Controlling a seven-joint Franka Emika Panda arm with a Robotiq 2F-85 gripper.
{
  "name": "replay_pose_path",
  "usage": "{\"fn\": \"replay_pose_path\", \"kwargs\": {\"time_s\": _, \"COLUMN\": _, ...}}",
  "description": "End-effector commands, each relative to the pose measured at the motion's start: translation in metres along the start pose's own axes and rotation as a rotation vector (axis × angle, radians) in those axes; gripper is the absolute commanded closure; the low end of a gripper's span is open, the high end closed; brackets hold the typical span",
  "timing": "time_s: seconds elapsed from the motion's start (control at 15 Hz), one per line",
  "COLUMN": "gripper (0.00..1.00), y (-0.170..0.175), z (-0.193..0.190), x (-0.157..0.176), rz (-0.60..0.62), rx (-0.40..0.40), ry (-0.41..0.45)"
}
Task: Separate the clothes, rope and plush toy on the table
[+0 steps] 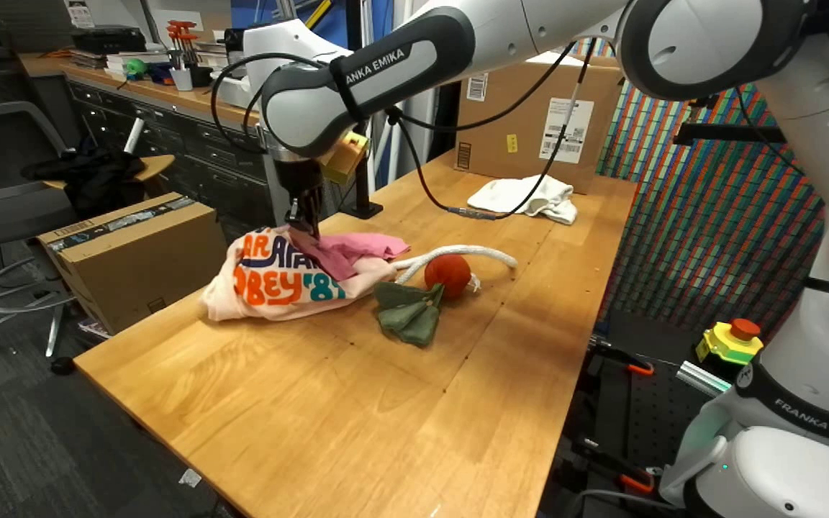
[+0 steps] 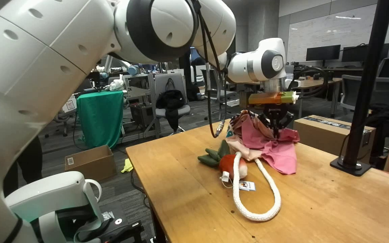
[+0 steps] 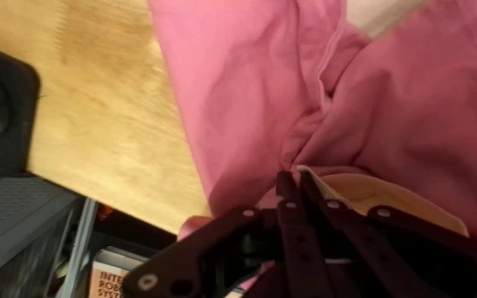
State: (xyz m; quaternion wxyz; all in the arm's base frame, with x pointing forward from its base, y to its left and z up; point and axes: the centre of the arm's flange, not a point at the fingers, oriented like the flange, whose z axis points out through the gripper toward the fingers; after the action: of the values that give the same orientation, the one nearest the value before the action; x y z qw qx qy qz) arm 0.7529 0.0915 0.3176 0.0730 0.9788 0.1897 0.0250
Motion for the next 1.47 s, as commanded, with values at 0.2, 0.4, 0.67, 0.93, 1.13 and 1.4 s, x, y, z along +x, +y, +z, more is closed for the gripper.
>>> {"fn": "replay_pose_path", "kwargs": {"time_s": 0.2, "gripper": 0.94, "y": 0.017, "z": -0.035, "x": -0.014, "rz": 0.058, "rx": -0.354, "ry": 0.001}}
{"fn": "replay_pose_path", "kwargs": {"time_s": 0.4, "gripper": 0.94, "y": 0.021, "z": -0.042, "x": -0.019, "rz": 0.081, "rx": -0.514, "ry": -0.007}}
{"fn": "replay_pose_path", "kwargs": {"time_s": 0.67, "gripper": 0.94, "y": 0.028, "z": -0.053, "x": -0.028, "rz": 0.131, "rx": -0.724, "ry": 0.002}}
{"fn": "replay_pose_path", "kwargs": {"time_s": 0.93, "gripper": 0.94, "y": 0.036, "z": -0.076, "x": -0.044, "rz": 0.214, "rx": -0.915, "ry": 0.052}}
{"fn": "replay_pose_path", "kwargs": {"time_s": 1.13, "gripper": 0.94, "y": 0.044, "z": -0.105, "x": -0.061, "rz": 0.293, "rx": -1.040, "ry": 0.099}}
{"fn": "replay_pose_path", "kwargs": {"time_s": 1.4, "gripper": 0.94, "y": 0.052, "z": -0.151, "x": -0.090, "rz": 0.407, "rx": -1.152, "ry": 0.157}}
